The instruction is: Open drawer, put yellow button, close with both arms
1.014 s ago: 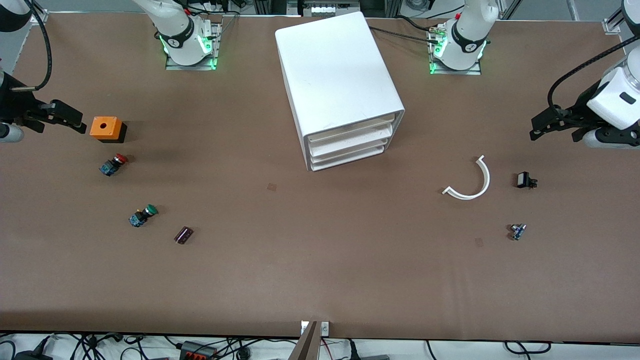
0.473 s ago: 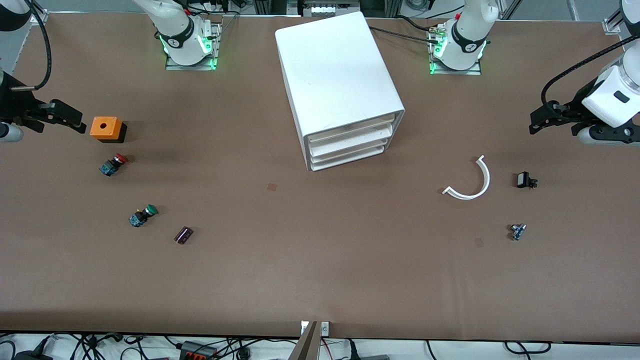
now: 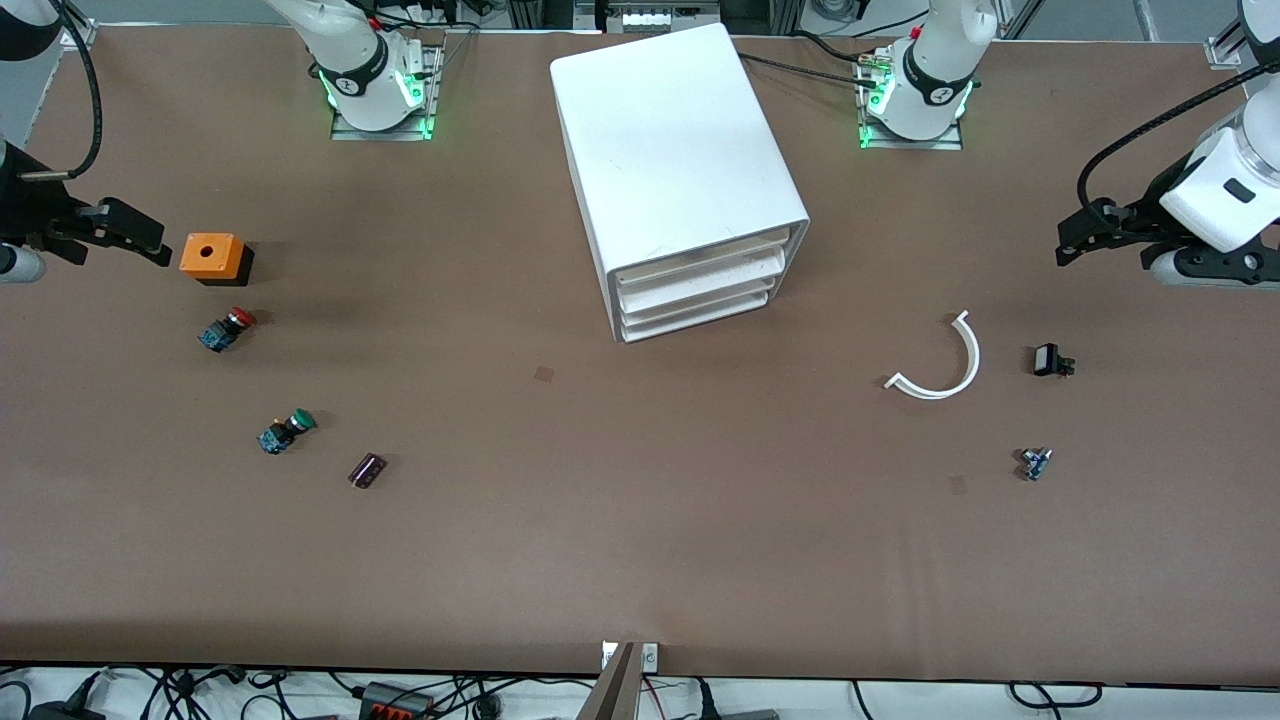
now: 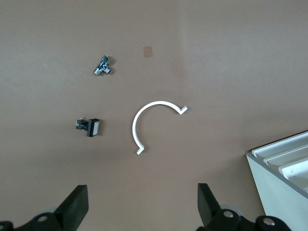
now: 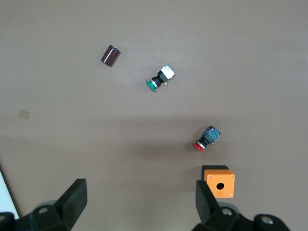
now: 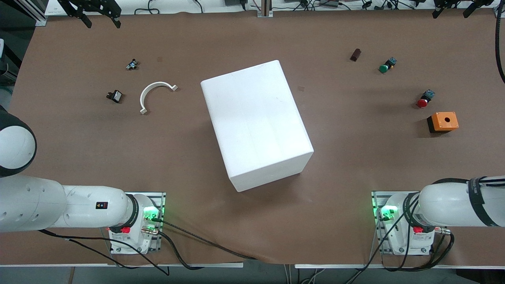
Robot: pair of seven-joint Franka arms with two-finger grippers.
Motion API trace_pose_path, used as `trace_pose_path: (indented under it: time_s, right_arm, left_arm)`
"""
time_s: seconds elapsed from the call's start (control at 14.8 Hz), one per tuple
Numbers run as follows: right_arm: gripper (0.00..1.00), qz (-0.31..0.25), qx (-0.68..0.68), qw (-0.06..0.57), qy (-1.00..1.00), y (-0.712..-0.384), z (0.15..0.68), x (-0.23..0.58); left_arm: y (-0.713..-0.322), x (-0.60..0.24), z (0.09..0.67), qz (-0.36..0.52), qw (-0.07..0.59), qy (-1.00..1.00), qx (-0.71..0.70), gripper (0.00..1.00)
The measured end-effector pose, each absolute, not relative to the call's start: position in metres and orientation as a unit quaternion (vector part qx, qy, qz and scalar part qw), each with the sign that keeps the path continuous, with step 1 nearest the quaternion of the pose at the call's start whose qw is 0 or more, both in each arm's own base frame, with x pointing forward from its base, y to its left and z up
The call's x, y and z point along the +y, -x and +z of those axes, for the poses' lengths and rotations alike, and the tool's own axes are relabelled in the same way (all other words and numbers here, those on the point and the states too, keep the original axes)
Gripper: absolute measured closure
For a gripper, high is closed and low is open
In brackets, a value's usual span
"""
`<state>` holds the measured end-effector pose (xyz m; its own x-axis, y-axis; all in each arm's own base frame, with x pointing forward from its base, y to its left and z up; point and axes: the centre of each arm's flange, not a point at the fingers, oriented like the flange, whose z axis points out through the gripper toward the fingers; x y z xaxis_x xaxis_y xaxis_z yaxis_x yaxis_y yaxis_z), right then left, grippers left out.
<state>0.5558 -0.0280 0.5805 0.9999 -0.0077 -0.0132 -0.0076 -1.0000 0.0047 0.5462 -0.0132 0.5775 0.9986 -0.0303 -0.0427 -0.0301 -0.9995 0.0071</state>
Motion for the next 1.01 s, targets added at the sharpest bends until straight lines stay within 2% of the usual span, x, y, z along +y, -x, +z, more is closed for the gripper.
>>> trace_pose_path:
  time_s: [1.01]
  right_arm:
    - [0.00, -0.007, -0.003, 0.003, -1.000, -0.5558, 0.5805, -0.0277]
  left_arm:
    - [-0.5459, -0.0141, 0.5773, -0.023, 0.003, -1.000, -0.020, 0.00]
